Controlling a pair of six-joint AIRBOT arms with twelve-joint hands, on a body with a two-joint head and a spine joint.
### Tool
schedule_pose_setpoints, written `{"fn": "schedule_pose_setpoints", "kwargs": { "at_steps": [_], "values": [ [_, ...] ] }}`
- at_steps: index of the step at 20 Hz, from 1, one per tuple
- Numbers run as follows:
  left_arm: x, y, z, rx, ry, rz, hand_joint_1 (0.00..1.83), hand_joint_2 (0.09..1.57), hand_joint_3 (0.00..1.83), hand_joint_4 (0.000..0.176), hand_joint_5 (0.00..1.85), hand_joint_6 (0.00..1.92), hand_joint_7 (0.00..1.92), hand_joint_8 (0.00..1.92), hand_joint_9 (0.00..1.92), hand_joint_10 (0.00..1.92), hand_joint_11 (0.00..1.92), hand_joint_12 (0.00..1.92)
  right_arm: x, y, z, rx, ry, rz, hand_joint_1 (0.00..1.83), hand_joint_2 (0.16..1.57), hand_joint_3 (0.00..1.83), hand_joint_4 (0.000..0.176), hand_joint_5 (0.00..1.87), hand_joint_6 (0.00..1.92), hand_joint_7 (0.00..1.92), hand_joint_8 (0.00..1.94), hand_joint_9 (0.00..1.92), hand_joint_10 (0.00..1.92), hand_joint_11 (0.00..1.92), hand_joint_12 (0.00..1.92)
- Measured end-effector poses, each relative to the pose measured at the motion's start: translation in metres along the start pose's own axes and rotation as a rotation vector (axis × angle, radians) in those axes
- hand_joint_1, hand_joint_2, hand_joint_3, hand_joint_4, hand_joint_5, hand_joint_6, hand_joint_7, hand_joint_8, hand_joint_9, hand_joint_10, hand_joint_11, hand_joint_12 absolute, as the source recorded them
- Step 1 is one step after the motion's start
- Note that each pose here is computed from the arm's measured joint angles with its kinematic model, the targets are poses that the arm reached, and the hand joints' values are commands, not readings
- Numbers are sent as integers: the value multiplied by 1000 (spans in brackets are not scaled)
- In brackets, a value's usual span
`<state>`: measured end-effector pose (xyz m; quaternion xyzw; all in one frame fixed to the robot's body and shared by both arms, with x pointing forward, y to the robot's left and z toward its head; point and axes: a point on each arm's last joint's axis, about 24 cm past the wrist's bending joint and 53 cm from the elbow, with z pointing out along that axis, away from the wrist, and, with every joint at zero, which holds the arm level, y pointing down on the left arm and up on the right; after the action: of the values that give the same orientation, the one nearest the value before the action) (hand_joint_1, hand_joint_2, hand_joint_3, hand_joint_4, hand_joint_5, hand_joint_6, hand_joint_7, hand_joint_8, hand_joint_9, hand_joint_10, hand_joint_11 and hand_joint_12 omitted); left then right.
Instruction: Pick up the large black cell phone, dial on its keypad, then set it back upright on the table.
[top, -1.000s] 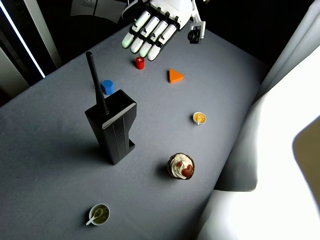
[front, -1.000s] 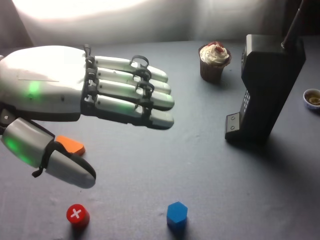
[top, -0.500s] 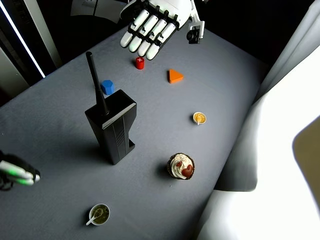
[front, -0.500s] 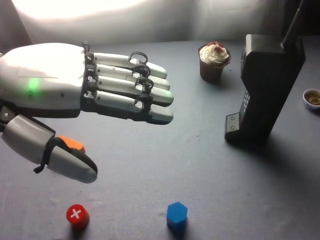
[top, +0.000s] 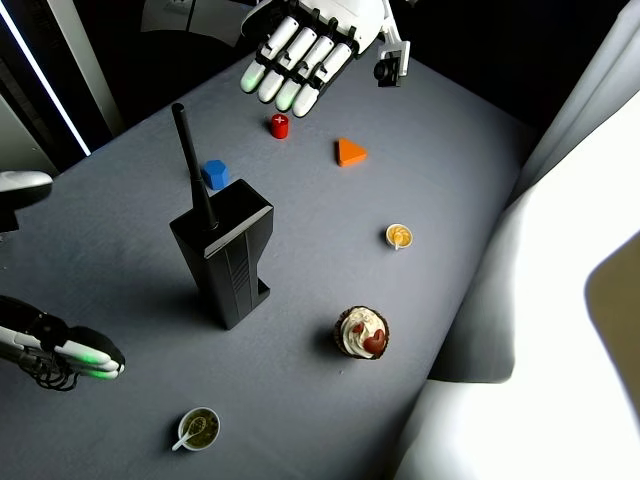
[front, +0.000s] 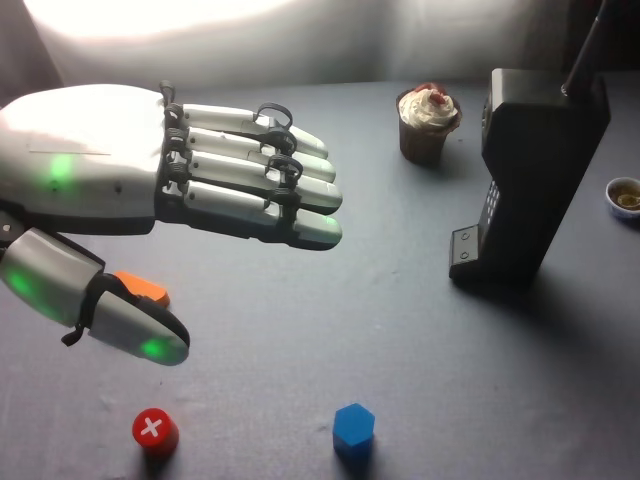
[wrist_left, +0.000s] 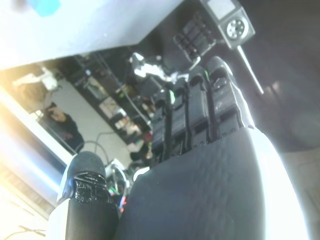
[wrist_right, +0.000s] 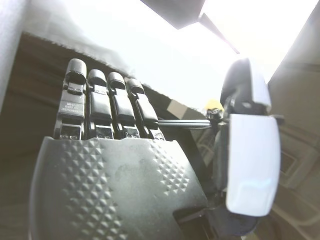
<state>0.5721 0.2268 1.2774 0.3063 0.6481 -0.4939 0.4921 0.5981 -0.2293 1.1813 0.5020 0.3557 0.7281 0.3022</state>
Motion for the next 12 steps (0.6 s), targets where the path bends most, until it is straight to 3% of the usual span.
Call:
{"fn": "schedule_pose_setpoints", "kwargs": {
  "at_steps": [3, 9, 12],
  "values": [
    [0, 0, 0, 1, 0, 0, 62, 1183, 0, 30, 186, 1, 153, 1, 123, 1, 0, 216, -1, -7, 4, 27, -3, 7, 716, 1006, 4, 0, 29, 1, 0, 0, 0, 0, 0, 214],
    [0, -1, 0, 4, 1, 0, 45, 1189, 1, 31, 184, 0, 138, 3, 112, 1, 0, 218, 2, -17, 14, 45, 0, 29, 622, 1038, 6, 0, 42, 0, 2, 0, 9, 2, 0, 289],
    [0, -1, 0, 5, 1, 0, 42, 1190, 0, 30, 184, 0, 158, 3, 118, 0, 0, 243, 3, -20, 18, 53, 4, 32, 683, 1010, 0, 0, 58, 8, 13, 2, 5, 1, 0, 216]
  ]
}}
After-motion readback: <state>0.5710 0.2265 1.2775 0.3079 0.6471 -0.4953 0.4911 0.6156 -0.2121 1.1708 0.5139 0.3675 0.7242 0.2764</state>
